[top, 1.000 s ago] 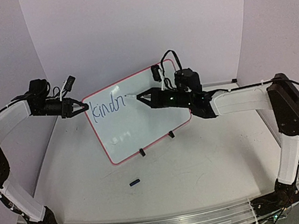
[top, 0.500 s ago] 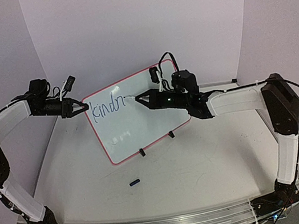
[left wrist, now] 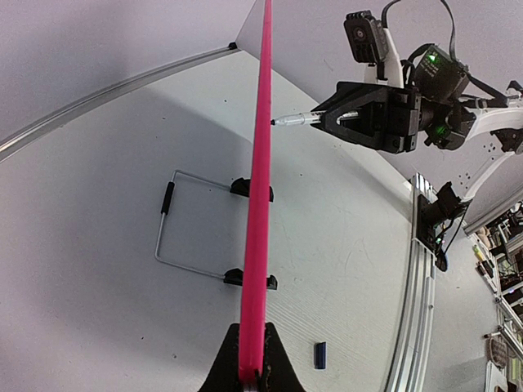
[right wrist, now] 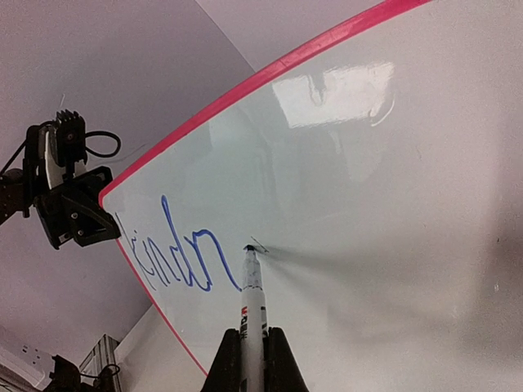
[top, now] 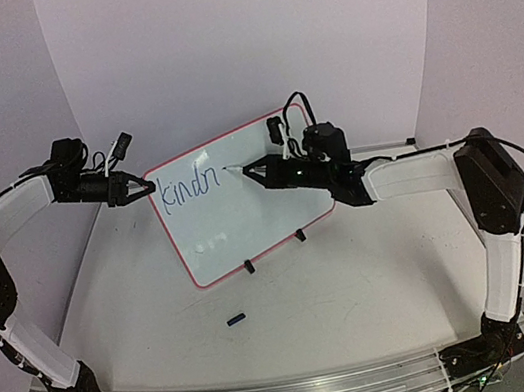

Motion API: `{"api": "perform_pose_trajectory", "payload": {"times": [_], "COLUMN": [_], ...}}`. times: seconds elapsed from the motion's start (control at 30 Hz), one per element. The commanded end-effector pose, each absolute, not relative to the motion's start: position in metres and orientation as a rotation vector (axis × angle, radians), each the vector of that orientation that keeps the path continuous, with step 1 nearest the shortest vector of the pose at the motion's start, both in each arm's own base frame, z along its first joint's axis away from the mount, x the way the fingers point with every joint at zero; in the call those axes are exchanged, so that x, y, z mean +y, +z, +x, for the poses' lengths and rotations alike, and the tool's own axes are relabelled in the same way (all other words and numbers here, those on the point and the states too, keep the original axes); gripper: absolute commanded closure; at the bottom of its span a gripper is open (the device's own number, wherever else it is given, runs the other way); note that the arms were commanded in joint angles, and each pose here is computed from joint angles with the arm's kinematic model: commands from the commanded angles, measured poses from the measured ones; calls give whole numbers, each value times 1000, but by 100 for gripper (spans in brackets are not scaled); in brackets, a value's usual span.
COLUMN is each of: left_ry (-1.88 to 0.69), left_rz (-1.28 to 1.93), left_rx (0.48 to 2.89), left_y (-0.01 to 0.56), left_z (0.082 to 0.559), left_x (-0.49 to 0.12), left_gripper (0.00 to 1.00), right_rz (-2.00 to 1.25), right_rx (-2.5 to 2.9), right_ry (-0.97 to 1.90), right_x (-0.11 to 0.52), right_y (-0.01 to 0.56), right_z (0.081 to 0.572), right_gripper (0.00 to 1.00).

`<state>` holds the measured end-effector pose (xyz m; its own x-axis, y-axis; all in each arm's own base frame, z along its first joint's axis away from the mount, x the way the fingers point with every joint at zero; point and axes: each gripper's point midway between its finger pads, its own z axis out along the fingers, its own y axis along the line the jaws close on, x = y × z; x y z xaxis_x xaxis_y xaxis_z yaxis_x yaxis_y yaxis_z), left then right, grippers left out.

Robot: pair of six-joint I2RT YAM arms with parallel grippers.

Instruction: Write a sentence on the whiteboard

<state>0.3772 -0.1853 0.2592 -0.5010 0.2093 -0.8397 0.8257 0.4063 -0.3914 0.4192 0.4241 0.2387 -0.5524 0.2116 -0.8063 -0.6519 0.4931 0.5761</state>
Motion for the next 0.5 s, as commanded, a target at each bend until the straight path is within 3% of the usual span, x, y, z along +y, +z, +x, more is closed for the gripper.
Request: {"api": "perform_pose_trajectory", "payload": {"times": [0.0, 0.47], "left_ry": [-1021, -1019], "left_rz": [918, 920], "left_rx": [1937, 1935], "left_y": [266, 267], "left_z": [375, 374], "left_x": [-184, -184], "left_gripper": [100, 100], "right_rz": [-332, -325], "right_rx": [1783, 1732], "right_ry": [1178, 1176], "right_x": [417, 415], "right_y": [254, 273], "right_z": [428, 435], "right_gripper": [100, 100]}}
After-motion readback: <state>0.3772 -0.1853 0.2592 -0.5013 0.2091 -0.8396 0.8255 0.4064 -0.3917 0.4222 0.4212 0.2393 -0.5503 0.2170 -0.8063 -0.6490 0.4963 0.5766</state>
